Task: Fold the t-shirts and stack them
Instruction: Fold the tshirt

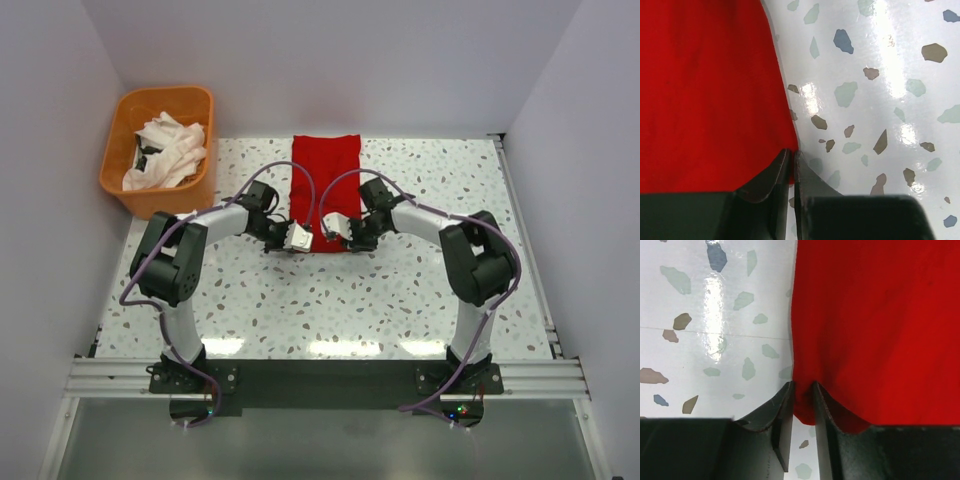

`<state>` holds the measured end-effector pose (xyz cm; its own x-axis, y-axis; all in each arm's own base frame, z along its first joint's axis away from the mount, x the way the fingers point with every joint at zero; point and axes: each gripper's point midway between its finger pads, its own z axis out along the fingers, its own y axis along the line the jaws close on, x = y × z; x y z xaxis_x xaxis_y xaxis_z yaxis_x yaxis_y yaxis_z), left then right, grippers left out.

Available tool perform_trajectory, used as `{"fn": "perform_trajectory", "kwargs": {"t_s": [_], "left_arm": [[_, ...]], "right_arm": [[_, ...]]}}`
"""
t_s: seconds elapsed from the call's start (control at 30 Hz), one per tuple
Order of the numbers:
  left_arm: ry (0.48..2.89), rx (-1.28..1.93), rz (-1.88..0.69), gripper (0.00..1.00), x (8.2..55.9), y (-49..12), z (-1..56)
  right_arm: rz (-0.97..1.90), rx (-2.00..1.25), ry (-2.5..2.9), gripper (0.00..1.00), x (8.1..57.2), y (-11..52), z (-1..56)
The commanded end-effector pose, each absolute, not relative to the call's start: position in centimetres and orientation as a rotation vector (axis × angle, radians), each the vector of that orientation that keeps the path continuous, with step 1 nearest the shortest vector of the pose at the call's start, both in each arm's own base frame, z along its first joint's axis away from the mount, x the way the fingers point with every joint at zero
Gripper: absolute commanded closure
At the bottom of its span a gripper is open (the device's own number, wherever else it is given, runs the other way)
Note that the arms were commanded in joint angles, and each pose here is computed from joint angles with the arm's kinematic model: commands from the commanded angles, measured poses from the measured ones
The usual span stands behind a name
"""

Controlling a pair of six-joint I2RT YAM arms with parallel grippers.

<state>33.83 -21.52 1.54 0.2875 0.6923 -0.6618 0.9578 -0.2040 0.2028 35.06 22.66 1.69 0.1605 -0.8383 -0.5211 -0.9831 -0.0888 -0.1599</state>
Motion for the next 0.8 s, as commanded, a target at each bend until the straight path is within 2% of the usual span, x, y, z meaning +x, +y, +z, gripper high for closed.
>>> {"fn": "perform_trajectory", "kwargs": {"t_s": [0.0,0.1,0.23,0.77], "left_arm": [[1.536,2.030,-0.589,0.90,32.8,-20.1,-0.4],[1.539,2.033,-0.590,0.95,32.7,-20.0,-0.6],[1.537,2.025,-0.589,1.00,32.9,-19.9,-0.4],[1.527,2.028,-0.586,1.00,33.3,-19.7,-0.4]], "right_arm": [[0.373,-1.973,1.783,0.68,34.2,21.2,0.7],[0.390,-1.958,1.731,0.58,33.9,21.7,2.2],[0.389,-1.941,1.700,0.52,34.2,22.1,3.3],[0.371,-1.947,1.550,0.52,35.2,23.5,4.1]]}}
